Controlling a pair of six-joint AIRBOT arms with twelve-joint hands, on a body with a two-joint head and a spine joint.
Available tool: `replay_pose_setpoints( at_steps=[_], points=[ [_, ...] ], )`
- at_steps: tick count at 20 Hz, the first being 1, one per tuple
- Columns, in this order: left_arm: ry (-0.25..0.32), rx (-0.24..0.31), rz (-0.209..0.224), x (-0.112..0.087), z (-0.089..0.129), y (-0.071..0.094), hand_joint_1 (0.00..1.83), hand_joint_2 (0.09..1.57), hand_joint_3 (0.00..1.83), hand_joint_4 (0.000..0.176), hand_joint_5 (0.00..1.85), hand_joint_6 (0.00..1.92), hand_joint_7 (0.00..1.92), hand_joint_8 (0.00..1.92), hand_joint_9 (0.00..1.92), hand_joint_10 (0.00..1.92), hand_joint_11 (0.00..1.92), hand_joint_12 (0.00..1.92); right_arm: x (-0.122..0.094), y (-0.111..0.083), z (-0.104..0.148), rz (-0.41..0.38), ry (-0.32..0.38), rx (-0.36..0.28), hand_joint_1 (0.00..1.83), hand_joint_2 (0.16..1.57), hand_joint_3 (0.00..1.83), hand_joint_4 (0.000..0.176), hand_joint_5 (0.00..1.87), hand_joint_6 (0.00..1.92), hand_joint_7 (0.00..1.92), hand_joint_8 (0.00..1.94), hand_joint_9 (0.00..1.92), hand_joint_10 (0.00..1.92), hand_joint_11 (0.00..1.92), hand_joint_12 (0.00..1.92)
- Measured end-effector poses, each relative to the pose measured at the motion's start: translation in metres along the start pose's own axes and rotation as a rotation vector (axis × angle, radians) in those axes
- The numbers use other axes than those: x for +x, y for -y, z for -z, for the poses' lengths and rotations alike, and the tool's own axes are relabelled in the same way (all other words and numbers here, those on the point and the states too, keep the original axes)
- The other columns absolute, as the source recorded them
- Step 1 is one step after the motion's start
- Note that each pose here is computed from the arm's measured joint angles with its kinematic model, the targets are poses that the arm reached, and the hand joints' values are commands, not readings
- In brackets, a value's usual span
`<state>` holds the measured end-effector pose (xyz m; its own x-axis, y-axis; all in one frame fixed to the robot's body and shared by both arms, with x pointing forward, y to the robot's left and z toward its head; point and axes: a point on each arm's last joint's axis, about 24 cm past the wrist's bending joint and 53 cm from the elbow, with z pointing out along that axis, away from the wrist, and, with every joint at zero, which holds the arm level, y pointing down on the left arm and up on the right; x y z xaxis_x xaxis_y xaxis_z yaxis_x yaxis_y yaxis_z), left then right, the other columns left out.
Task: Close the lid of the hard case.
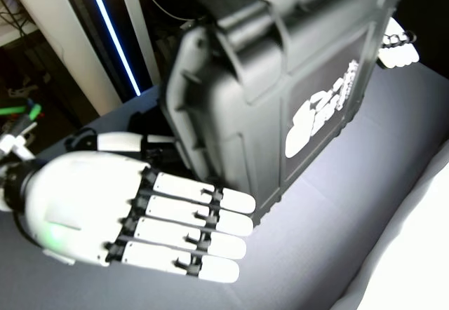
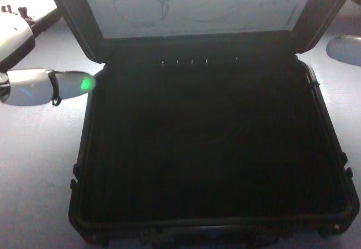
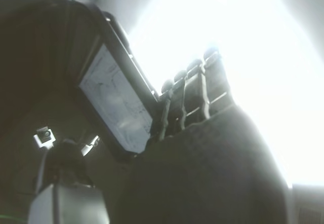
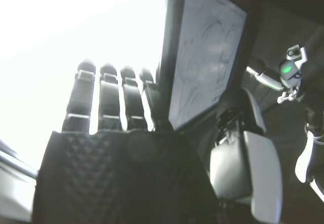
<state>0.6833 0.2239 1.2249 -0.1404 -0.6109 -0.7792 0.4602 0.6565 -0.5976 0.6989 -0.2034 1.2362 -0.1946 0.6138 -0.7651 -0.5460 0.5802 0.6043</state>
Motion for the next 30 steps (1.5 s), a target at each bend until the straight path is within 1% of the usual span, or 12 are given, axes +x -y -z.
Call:
replay_pose_setpoints(
  at_steps=[1,3,4,5,7,8,11,16,20,24,26,30],
  points=[
    [-0.002,-0.002,0.001,0.001,0.001,-0.001,0.25,1.08,0.01,0.000,0.00,0.00,0.00,0.00,0.00,0.00,0.00,0.00,0.002,0.000,0.000,-0.001,-0.004,0.001,0.07,1.20,0.00,0.017,0.05,0.00,0.01,0.00,0.00,0.00,0.04,0.02],
    [-0.003,-0.004,0.002,0.002,0.003,-0.003,0.20,1.06,0.00,0.000,0.00,0.00,0.00,0.00,0.00,0.00,0.00,0.00,0.006,0.002,0.003,-0.003,-0.013,0.006,0.09,1.19,0.00,0.023,0.05,0.00,0.02,0.00,0.00,0.00,0.01,0.01],
    [-0.004,-0.006,0.004,0.002,0.004,-0.004,0.20,1.05,0.00,0.000,0.00,0.00,0.00,0.00,0.00,0.00,0.00,0.00,0.008,0.003,0.004,-0.003,-0.018,0.009,0.09,1.19,0.00,0.016,0.05,0.00,0.02,0.00,0.00,0.00,0.00,0.00],
    [-0.006,-0.010,0.004,0.003,0.004,-0.005,0.18,1.05,0.00,0.000,0.00,0.00,0.00,0.00,0.00,0.00,0.00,0.00,0.010,0.004,0.005,-0.005,-0.022,0.010,0.09,1.20,0.00,0.022,0.04,0.00,0.02,0.00,0.00,0.00,0.00,0.00],
    [-0.013,-0.017,0.011,0.006,0.007,-0.006,0.20,1.04,0.00,0.000,0.00,0.00,0.00,0.00,0.00,0.00,0.00,0.00,0.013,0.004,0.007,-0.012,-0.027,0.011,0.08,1.20,0.00,0.051,0.03,0.00,0.00,0.00,0.00,0.00,0.00,0.00],
    [-0.018,-0.017,0.009,0.007,0.008,-0.007,0.21,1.04,0.00,0.000,0.00,0.00,0.00,0.00,0.00,0.00,0.03,0.01,0.015,0.005,0.008,-0.017,-0.029,0.012,0.08,1.20,0.00,0.026,0.03,0.00,0.01,0.00,0.00,0.00,0.00,0.00],
    [-0.015,-0.027,0.017,0.008,0.012,-0.010,0.21,1.03,0.00,0.000,0.00,0.00,0.00,0.00,0.00,0.00,0.00,0.00,0.022,0.004,0.011,-0.024,-0.047,0.011,0.05,1.23,0.01,0.000,0.02,0.00,0.00,0.00,0.00,0.00,0.00,0.00],
    [-0.040,-0.038,0.005,0.015,0.019,-0.014,0.17,1.02,0.00,0.000,0.00,0.00,0.00,0.00,0.00,0.00,0.00,0.00,0.040,0.008,0.028,-0.030,-0.098,0.024,0.09,1.23,0.00,0.000,0.04,0.01,0.02,0.00,0.00,0.00,0.00,0.00],
    [-0.046,-0.058,0.022,0.018,0.029,-0.018,0.27,1.04,0.00,0.000,0.00,0.00,0.00,0.00,0.00,0.00,0.00,0.00,0.031,0.009,0.045,-0.035,-0.082,0.030,0.13,1.21,0.00,0.014,0.05,0.00,0.03,0.01,0.00,0.00,0.00,0.00],
    [-0.055,-0.085,0.008,0.017,0.046,-0.024,0.21,1.04,0.00,0.000,0.00,0.00,0.00,0.00,0.00,0.00,0.00,0.00,0.036,0.021,0.056,-0.046,-0.093,0.075,0.11,1.22,0.00,0.001,0.05,0.00,0.03,0.00,0.02,0.01,0.03,0.01],
    [-0.072,-0.098,-0.001,0.020,0.055,-0.026,0.24,1.05,0.00,0.000,0.00,0.00,0.00,0.00,0.00,0.00,0.00,0.00,0.031,0.022,0.059,-0.070,-0.067,0.085,0.14,1.24,0.00,0.000,0.06,0.00,0.06,0.01,0.03,0.01,0.04,0.02],
    [-0.022,-0.088,-0.010,0.002,0.070,-0.021,0.29,1.04,0.00,0.000,0.00,0.00,0.00,0.00,0.00,0.00,0.00,0.00,0.027,0.023,0.071,-0.074,-0.057,0.092,0.13,1.26,0.01,0.000,0.05,0.00,0.05,0.00,0.01,0.00,0.00,0.00]
  ],
)
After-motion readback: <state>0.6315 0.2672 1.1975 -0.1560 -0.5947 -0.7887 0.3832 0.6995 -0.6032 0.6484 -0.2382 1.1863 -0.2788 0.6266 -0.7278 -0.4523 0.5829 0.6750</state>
